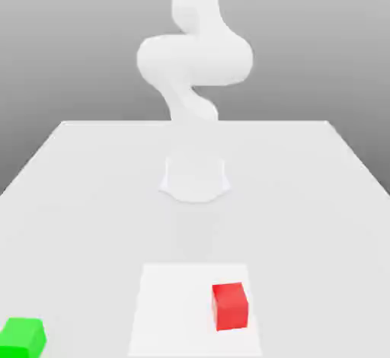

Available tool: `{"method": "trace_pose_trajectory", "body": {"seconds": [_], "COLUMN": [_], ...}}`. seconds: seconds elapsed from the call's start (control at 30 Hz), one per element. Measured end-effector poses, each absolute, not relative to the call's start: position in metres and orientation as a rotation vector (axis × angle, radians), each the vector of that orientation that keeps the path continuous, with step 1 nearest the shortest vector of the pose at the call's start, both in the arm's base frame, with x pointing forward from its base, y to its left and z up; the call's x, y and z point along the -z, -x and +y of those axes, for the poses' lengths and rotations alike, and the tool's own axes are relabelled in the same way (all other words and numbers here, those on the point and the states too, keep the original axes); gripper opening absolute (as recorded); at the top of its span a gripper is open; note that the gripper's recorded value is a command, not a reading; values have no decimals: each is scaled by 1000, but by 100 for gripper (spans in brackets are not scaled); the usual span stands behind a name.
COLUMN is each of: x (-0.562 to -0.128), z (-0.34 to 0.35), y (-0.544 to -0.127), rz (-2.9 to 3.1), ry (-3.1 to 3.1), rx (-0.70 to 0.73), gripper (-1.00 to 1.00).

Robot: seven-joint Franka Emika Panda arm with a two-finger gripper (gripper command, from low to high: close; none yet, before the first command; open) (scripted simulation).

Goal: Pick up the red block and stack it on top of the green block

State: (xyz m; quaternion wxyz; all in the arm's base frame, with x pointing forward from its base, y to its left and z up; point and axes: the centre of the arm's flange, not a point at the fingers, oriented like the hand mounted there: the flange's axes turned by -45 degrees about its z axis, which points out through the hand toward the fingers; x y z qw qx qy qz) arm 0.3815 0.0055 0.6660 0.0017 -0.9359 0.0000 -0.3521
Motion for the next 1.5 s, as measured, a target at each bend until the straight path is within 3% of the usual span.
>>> {"method": "trace_pose_trajectory", "body": {"seconds": [0.17,0.37,0.53,0.73,0.9,0.93,1.17,1.33,1.5], "x": [-566,-440,-335,-220,-158,-149,-148,-198,-221], "z": [18,32,44,55,56,56,56,56,-40], "y": [-436,-466,-464,-434,-429,-429,-429,-429,-472], "rz": [-46,-104,-154,-213,-217,-217,-217,-217,302], "ry": [3021,3090,3124,3134,3134,3134,3134,3134,3122], "rx": [861,569,322,36,1,1,0,0,-3], "gripper": [0,0,0,0,0,-100,-100,-100,-100]}}
